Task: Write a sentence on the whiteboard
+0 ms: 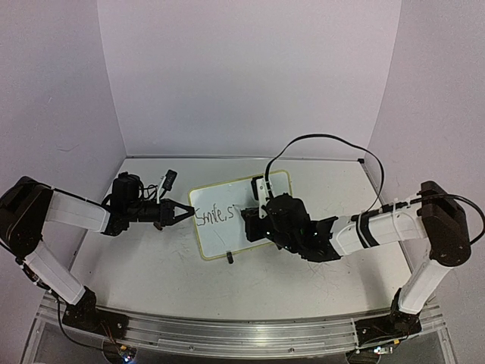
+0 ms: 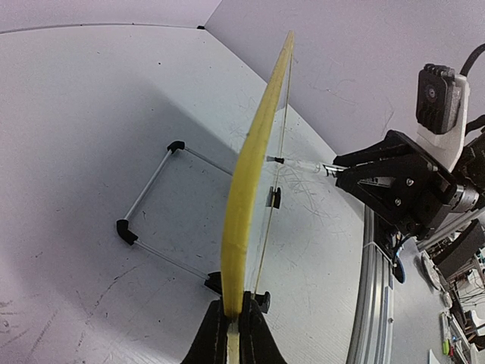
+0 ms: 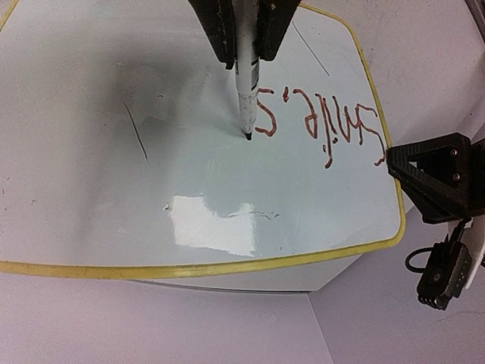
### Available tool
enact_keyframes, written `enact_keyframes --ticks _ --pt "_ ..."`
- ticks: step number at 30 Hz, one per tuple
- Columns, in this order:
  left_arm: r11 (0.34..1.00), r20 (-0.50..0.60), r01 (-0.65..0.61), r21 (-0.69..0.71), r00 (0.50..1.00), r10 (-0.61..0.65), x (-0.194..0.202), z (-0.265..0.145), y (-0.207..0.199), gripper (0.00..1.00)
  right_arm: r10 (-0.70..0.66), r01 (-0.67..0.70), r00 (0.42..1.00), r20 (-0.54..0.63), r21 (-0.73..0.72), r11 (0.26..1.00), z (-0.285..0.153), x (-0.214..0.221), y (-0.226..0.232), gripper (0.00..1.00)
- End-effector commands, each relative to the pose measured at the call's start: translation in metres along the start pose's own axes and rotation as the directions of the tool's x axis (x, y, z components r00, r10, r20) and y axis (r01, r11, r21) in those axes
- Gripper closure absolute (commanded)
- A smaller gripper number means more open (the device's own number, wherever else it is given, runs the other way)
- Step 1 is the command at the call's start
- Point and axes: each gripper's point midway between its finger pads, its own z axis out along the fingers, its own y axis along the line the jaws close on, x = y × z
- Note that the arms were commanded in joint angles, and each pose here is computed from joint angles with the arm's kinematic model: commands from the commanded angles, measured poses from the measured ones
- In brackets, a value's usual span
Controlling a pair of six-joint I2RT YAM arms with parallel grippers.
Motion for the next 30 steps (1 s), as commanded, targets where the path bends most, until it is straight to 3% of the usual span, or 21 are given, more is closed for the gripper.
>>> enact_keyframes --ticks 1,30 --pt "1.0 -0.014 -0.006 -0.008 1.0 0.006 -0.001 0.0 -0.001 1.0 0.017 -0.018 1.0 0.017 0.034 0.999 0.005 -0.009 -0.004 1.0" --pt "1.0 -0.014 -0.006 -0.005 1.0 0.006 -0.002 0.001 -0.001 1.0 0.036 -0.034 0.998 -0.054 0.035 0.999 -0.005 0.019 -0.008 1.0"
